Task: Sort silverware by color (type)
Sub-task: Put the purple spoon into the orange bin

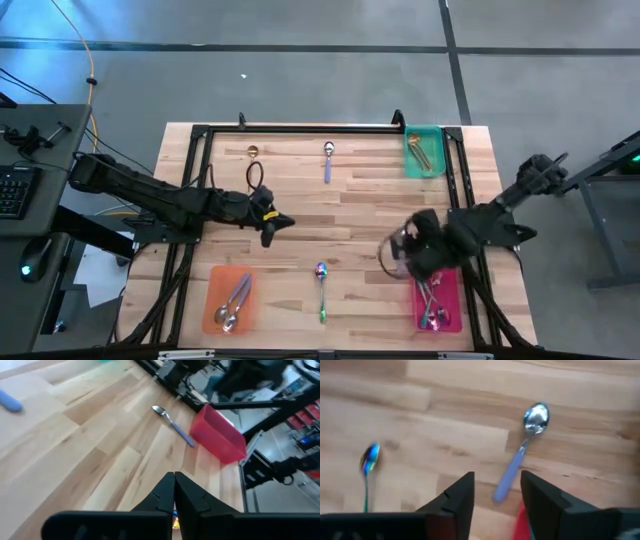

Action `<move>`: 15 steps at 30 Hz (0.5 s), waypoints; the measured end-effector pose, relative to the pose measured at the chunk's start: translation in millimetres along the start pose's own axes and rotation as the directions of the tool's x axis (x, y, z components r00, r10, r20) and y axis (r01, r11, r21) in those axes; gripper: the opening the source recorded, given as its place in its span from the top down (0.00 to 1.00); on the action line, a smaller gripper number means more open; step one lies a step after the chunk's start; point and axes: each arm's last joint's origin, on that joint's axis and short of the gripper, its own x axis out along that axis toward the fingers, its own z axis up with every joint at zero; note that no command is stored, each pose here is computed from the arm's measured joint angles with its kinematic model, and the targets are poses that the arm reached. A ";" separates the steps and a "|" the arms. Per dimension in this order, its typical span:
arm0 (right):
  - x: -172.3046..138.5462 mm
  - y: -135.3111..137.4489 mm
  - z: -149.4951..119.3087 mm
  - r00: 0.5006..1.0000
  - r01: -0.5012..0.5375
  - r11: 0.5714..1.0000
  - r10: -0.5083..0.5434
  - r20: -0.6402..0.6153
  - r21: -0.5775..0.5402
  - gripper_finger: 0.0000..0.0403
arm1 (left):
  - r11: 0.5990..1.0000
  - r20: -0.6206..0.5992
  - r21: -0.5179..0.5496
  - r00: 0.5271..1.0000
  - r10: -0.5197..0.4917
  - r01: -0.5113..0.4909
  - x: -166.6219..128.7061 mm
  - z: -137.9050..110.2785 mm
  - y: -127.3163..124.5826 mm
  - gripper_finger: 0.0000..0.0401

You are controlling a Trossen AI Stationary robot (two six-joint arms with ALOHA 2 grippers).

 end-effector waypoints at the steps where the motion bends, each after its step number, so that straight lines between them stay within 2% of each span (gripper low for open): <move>1: 6.1 1.4 5.5 1.000 0.022 0.999 -0.022 -0.013 0.034 0.62 | 1.000 -0.005 0.002 1.000 -0.010 0.010 -0.4 -1.1 0.6 1.00; 5: 40.8 -3.0 22.8 0.990 0.132 0.982 -0.123 -0.076 0.134 0.57 | 0.997 -0.013 -0.038 0.998 -0.068 0.068 -0.5 -14.2 10.2 1.00; 11: 99.3 -10.8 27.5 0.985 0.060 0.975 -0.023 -0.171 0.216 0.60 | 0.976 0.042 -0.155 0.988 -0.150 0.154 -4.5 -34.3 27.4 1.00; 15: 123.4 -30.2 30.3 0.978 0.129 0.956 -0.079 -0.192 0.263 0.64 | 0.965 0.054 -0.200 0.986 -0.160 0.167 -6.6 -40.8 33.6 1.00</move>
